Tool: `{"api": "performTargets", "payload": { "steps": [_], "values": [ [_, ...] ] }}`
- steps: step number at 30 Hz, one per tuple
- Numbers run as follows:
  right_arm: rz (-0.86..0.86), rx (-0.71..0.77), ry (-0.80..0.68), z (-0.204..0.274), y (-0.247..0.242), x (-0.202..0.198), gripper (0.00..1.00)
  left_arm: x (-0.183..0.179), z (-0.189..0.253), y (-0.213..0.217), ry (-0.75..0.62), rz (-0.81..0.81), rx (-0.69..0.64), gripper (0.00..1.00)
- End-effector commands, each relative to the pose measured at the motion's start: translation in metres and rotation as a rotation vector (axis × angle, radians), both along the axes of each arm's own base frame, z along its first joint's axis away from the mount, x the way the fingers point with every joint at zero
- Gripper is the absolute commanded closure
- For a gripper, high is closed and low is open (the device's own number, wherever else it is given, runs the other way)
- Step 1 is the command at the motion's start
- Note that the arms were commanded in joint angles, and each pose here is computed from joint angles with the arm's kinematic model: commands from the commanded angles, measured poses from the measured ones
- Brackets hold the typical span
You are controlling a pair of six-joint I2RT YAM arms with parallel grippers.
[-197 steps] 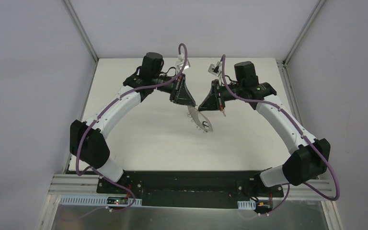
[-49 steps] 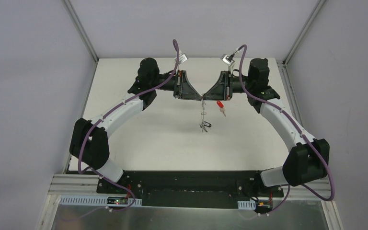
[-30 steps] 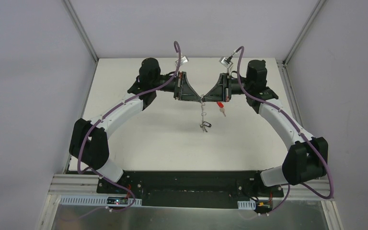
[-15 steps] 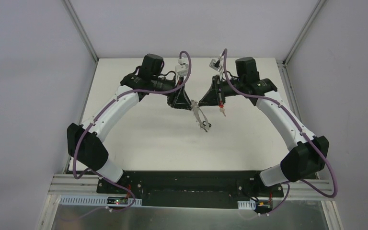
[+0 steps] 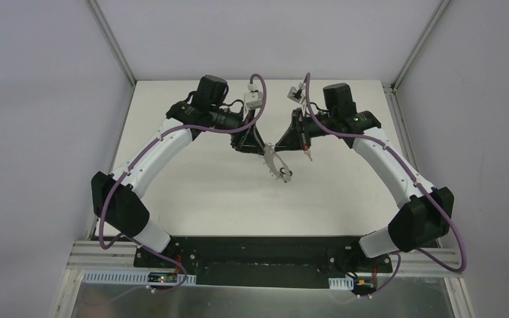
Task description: Put the keys on the keyring
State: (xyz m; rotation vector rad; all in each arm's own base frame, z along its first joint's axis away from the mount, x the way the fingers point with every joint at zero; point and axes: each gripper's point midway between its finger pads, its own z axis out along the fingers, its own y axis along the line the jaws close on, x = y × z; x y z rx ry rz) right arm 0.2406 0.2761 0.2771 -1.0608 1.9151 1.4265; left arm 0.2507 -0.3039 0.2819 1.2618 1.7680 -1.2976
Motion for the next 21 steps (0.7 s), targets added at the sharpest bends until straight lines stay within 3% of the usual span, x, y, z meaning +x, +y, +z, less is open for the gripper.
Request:
{"api": "performTargets", "payload": {
  "steps": [1,21],
  "values": [
    [0.042,0.054,-0.063,0.017,0.001,-0.011,1.00,-0.008,0.031,-0.010,-0.064,-0.055,-0.071,0.63],
    [0.079,0.110,-0.023,0.021,0.005,-0.018,1.00,-0.006,0.028,-0.022,-0.008,-0.082,-0.093,0.66]
  ]
}}
